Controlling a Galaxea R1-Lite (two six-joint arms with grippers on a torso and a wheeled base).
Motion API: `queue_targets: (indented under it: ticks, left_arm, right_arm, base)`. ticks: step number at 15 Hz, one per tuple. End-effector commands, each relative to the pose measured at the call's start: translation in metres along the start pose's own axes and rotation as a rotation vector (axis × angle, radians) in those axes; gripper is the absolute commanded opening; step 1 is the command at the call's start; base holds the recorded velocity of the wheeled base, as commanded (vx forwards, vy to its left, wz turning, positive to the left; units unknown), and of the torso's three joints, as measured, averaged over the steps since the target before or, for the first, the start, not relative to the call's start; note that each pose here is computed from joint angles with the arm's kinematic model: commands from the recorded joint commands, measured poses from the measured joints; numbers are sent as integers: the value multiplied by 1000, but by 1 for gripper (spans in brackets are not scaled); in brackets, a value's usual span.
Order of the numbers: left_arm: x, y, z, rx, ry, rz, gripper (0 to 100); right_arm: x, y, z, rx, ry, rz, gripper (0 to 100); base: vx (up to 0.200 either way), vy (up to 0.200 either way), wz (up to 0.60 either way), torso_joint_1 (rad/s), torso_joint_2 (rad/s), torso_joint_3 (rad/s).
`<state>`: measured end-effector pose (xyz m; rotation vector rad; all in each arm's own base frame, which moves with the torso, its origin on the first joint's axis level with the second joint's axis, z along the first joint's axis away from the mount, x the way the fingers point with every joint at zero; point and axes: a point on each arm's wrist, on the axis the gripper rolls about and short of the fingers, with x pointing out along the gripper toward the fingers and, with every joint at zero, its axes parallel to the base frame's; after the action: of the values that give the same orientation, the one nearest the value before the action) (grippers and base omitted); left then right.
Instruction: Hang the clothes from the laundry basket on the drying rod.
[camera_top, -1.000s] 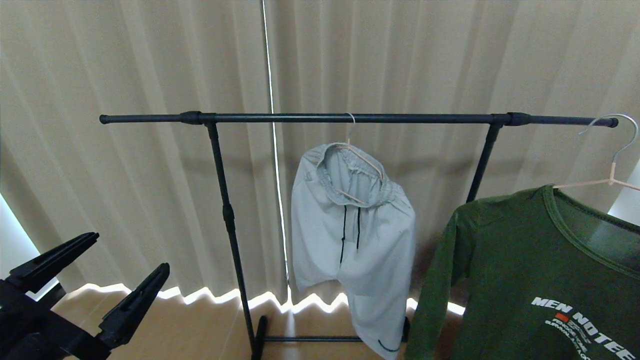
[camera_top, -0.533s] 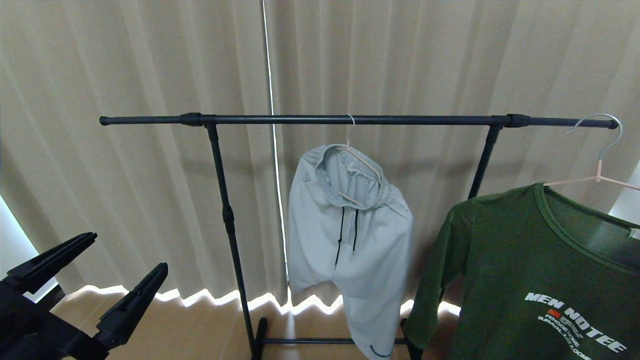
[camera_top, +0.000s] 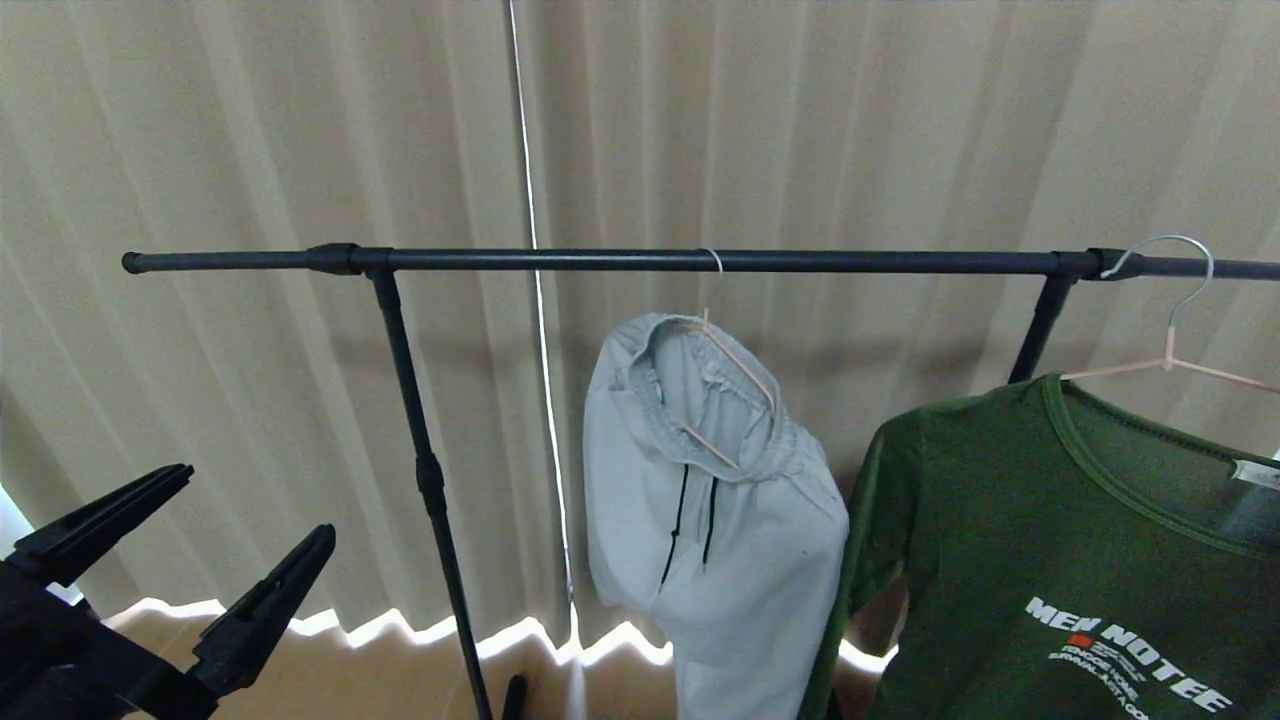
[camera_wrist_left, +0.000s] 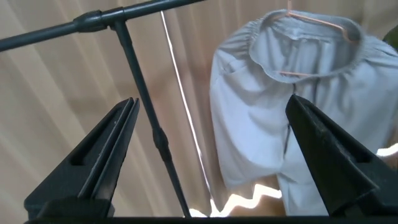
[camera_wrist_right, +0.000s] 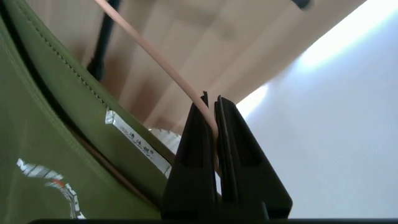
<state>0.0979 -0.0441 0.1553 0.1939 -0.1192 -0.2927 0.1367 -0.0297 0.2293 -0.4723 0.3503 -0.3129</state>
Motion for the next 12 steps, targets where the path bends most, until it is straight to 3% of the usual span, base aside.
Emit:
queue_targets:
  ticks: [1, 6, 12]
  left_arm:
    - [1, 2, -1, 2, 5, 15, 100]
    - [1, 3, -1, -3, 10, 29, 100]
    - [1, 3, -1, -3, 8, 30, 100]
  right_arm:
    - [0, 2, 2, -5, -8, 13, 0]
    - [13, 12, 5, 8, 6, 71, 0]
    - [41, 23, 12, 10, 34, 58, 0]
  base:
    - [200, 0, 0, 2, 2, 2]
    - [200, 0, 0, 1, 4, 3]
    - [0, 0, 0, 0, 0, 0]
